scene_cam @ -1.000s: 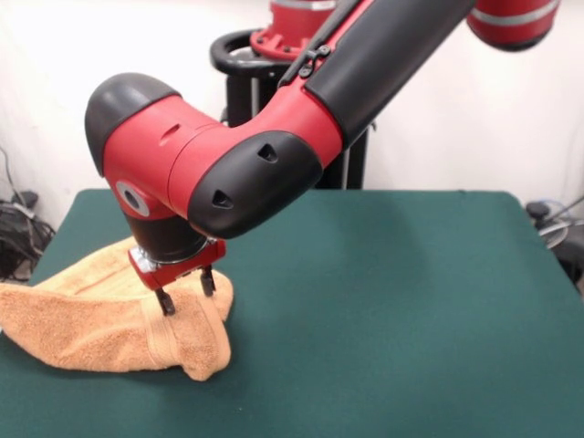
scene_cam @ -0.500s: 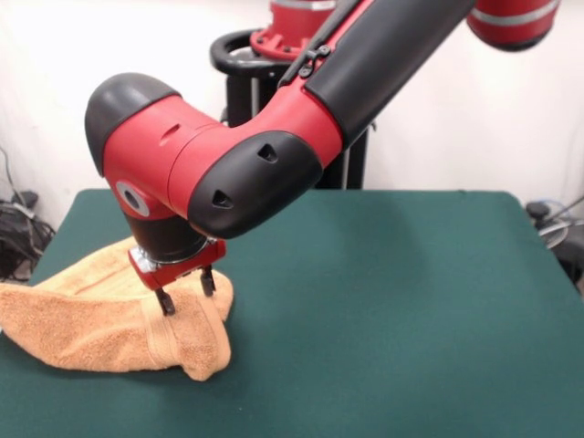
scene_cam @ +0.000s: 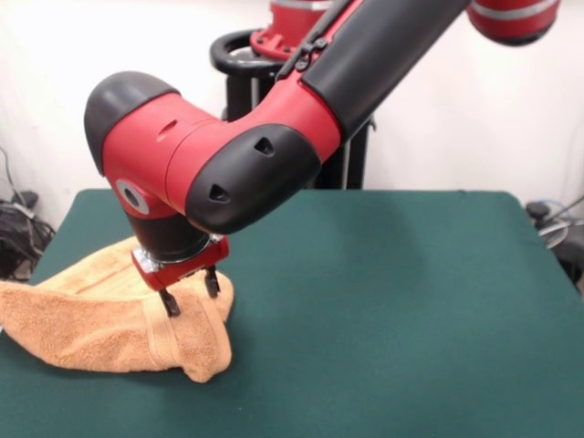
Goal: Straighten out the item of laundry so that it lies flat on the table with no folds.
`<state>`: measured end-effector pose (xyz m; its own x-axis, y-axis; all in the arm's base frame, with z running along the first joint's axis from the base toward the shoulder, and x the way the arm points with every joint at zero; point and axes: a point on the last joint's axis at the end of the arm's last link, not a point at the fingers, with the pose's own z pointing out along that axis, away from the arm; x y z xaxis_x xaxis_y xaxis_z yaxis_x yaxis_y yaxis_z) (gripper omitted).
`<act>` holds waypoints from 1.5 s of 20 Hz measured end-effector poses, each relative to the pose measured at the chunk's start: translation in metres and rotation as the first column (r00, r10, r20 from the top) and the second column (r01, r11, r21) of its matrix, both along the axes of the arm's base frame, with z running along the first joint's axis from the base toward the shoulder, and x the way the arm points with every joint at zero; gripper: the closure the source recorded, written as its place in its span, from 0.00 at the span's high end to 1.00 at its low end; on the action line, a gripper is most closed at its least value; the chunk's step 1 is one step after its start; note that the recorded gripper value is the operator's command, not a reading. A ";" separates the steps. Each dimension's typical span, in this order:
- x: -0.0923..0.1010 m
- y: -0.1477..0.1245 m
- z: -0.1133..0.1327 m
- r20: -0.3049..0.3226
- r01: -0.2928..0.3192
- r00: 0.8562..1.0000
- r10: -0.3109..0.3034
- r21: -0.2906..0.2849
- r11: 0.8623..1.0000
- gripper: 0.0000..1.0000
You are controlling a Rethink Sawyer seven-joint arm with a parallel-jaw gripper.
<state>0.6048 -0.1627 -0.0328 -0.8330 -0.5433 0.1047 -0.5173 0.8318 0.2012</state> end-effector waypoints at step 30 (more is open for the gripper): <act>-0.003 0.002 -0.006 -0.001 0.008 1.000 -0.008 0.018 1.000 1.00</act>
